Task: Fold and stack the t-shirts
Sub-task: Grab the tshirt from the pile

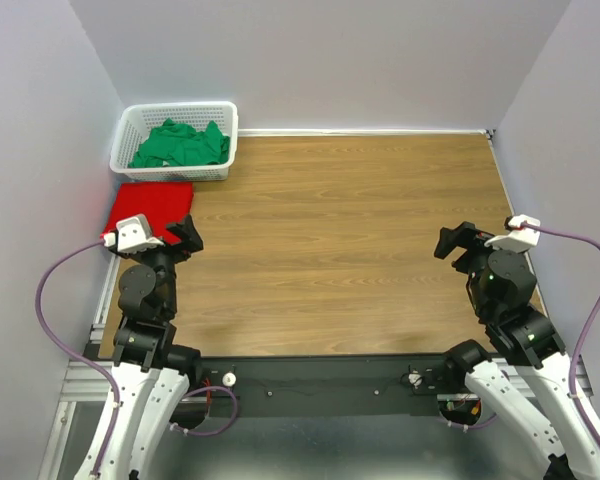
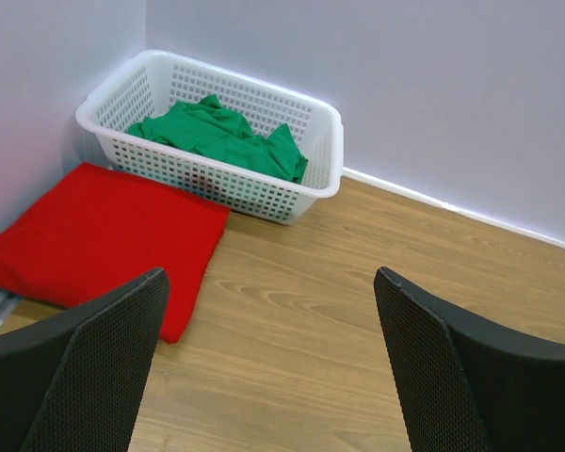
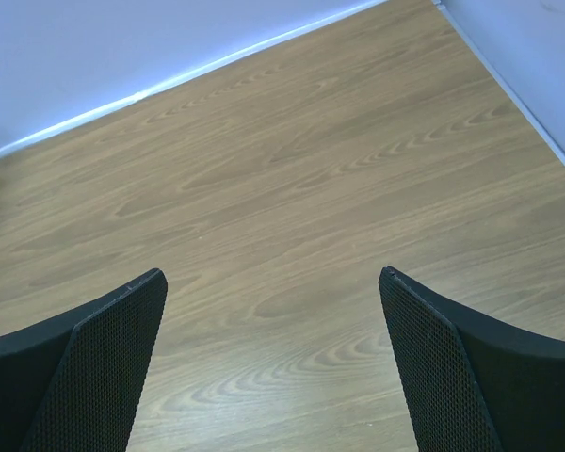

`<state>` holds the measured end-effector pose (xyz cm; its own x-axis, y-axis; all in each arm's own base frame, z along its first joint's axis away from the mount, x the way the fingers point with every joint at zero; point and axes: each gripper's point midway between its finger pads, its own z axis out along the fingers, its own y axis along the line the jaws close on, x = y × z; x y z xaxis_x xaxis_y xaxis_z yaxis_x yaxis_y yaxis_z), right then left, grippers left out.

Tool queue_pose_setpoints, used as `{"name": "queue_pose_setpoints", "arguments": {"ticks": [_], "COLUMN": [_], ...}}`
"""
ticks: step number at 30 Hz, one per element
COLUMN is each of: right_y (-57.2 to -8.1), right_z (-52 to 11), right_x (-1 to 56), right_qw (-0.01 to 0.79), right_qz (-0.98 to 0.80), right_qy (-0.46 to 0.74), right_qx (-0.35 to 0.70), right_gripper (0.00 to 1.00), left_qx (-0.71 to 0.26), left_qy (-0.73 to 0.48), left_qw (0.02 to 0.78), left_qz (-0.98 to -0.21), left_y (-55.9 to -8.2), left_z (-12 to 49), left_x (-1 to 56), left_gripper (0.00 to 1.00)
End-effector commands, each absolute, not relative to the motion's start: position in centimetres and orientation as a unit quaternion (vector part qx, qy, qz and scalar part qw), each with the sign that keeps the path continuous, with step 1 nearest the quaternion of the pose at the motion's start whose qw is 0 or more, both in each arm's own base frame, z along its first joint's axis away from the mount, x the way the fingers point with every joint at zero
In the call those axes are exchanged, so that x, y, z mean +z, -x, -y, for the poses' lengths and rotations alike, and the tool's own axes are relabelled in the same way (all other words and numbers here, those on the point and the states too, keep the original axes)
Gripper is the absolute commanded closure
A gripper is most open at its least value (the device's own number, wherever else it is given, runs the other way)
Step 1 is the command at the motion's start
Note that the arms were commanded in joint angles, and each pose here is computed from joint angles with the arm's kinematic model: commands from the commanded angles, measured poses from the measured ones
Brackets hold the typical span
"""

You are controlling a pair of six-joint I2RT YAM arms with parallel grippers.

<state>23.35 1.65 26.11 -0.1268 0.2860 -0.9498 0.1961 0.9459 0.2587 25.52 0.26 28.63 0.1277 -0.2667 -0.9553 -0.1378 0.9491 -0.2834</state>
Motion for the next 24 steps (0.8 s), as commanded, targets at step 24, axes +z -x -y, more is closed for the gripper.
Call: {"name": "queue_pose_setpoints", "arguments": {"ticks": [24], "right_y": [-25.3], "right_z": [-4.5], "right_x": [22.7], "right_qw": [0.583], "right_qz": [-0.805], "right_qy": [-0.103], "right_qx": [0.042], "right_gripper": [0.00], "left_qx": [0.051], "left_qy": [0.220], "left_qw": [0.562], "left_qz": [-0.795], "left_y": [-52.6], "left_z": [-1.9], "left_x": [24.1], "left_gripper": [0.15]}}
